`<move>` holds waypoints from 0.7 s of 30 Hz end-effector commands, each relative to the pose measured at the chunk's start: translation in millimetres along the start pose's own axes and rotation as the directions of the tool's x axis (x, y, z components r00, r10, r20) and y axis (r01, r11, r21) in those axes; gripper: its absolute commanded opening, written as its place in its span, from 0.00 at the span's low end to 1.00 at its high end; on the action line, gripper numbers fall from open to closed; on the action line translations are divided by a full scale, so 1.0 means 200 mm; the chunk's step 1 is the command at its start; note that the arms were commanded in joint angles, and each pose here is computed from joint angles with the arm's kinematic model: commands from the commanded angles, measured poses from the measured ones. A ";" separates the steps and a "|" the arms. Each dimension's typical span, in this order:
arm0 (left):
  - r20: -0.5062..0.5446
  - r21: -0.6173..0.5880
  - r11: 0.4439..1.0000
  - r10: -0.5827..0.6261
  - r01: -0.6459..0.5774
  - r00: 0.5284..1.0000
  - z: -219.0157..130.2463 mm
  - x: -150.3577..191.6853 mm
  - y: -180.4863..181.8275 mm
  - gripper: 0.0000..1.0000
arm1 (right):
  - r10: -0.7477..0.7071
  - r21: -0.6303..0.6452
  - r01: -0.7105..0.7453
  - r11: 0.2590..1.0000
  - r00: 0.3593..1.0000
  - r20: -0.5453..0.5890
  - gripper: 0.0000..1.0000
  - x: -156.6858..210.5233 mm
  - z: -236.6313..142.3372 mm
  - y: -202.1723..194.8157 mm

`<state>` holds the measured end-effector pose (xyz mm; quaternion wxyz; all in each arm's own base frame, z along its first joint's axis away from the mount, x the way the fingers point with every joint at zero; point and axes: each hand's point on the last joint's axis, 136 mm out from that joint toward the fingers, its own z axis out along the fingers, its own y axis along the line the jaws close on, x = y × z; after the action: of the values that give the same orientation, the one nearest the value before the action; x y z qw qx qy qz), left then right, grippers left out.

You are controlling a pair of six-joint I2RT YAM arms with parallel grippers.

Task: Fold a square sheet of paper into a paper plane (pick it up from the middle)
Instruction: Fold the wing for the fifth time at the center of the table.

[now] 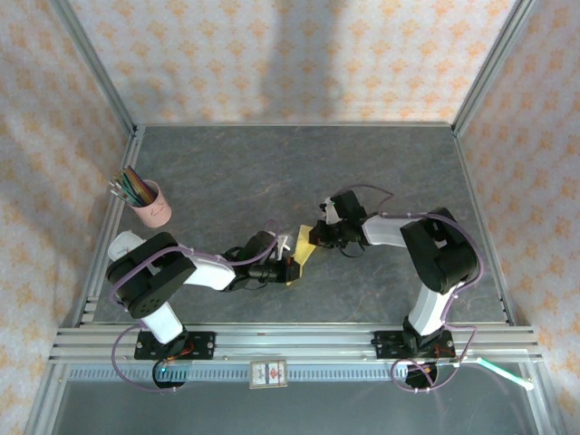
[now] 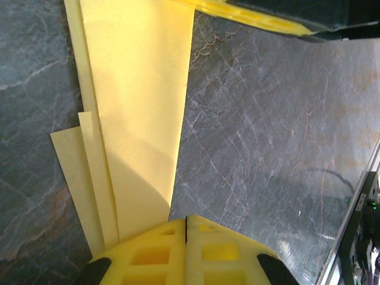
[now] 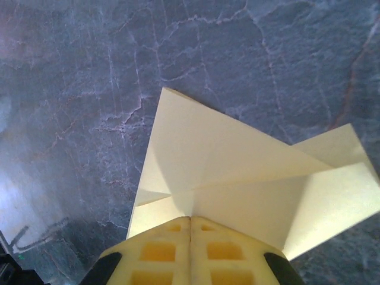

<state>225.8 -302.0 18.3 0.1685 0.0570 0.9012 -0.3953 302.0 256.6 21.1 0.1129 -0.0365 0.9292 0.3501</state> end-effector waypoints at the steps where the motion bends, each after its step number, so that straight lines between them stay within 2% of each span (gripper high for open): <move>1: -0.115 -0.164 0.985 -0.062 0.043 0.991 -0.02 0.20 0.25 0.03 | 0.012 0.086 -0.016 0.996 0.999 0.043 0.05 -0.08 0.00 -0.13; 13: -0.101 -0.143 0.989 -0.058 0.043 0.993 -0.01 0.16 0.21 0.03 | 0.059 0.085 -0.071 0.994 0.989 0.135 0.05 -0.28 -0.11 -0.25; 17: -0.094 -0.133 0.990 -0.055 0.042 0.994 0.00 0.14 0.18 0.03 | 0.030 0.061 -0.042 0.997 0.983 0.182 0.06 -0.35 -0.21 -0.18; 21: -0.091 -0.125 0.991 -0.055 0.044 0.994 0.00 0.12 0.17 0.03 | -0.017 0.023 0.012 1.000 0.976 0.216 0.08 -0.31 -0.28 -0.05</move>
<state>227.7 -302.1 19.0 0.1685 0.0551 0.9022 -0.3931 357.6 203.7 41.2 0.1758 0.0235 0.9242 0.3383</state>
